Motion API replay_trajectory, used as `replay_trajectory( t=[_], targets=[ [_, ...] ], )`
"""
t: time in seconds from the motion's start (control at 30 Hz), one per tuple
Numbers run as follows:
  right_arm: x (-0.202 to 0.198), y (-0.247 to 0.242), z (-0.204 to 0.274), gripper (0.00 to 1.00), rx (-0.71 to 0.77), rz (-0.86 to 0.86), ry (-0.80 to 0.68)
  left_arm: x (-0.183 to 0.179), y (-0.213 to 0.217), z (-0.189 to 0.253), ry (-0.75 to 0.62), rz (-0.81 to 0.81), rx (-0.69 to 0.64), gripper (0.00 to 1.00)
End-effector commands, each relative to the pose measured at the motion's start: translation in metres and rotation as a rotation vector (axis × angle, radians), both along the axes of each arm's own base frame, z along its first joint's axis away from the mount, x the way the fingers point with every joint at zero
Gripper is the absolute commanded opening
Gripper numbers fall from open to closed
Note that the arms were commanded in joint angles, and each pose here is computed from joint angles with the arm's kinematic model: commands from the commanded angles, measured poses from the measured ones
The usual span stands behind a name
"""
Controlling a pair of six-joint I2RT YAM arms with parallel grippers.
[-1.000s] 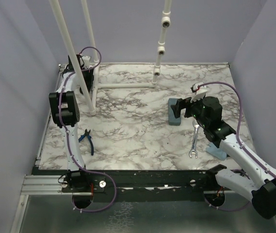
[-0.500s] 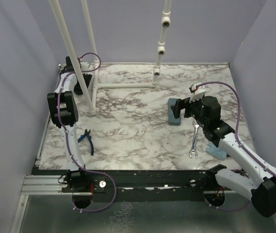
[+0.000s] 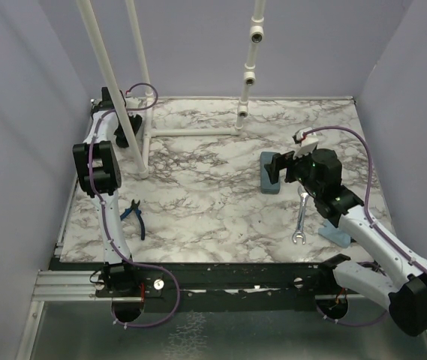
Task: Organize the sunglasses
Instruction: Open the sunglasses case at the center of the board.
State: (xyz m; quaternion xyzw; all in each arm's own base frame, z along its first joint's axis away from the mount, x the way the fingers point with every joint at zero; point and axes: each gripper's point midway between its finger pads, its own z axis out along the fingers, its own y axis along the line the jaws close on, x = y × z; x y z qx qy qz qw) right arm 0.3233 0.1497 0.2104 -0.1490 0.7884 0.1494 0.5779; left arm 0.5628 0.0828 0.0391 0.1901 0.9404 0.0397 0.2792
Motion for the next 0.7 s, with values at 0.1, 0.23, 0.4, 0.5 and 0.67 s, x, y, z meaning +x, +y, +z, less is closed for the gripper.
replay_trajectory(
  t=[0.1,0.23,0.4,0.5,0.67],
  targets=[
    [-0.011,-0.001,0.018,1.00,0.019,0.028,-0.041,-0.030,0.003,0.051,-0.012,0.013,-0.179,0.00],
    [-0.022,0.007,0.039,1.00,0.064,0.088,-0.108,-0.062,0.031,0.101,-0.090,0.078,-0.261,0.00],
    [-0.029,0.011,0.055,1.00,0.110,0.120,-0.162,-0.119,0.058,0.177,-0.248,0.117,-0.258,0.00],
    [-0.032,0.015,0.054,1.00,0.119,0.146,-0.156,-0.151,0.067,0.231,-0.389,0.133,-0.181,0.00],
    [-0.045,0.028,0.062,1.00,0.219,0.208,-0.145,-0.208,0.059,0.336,-0.679,0.171,-0.185,0.00]
  ],
)
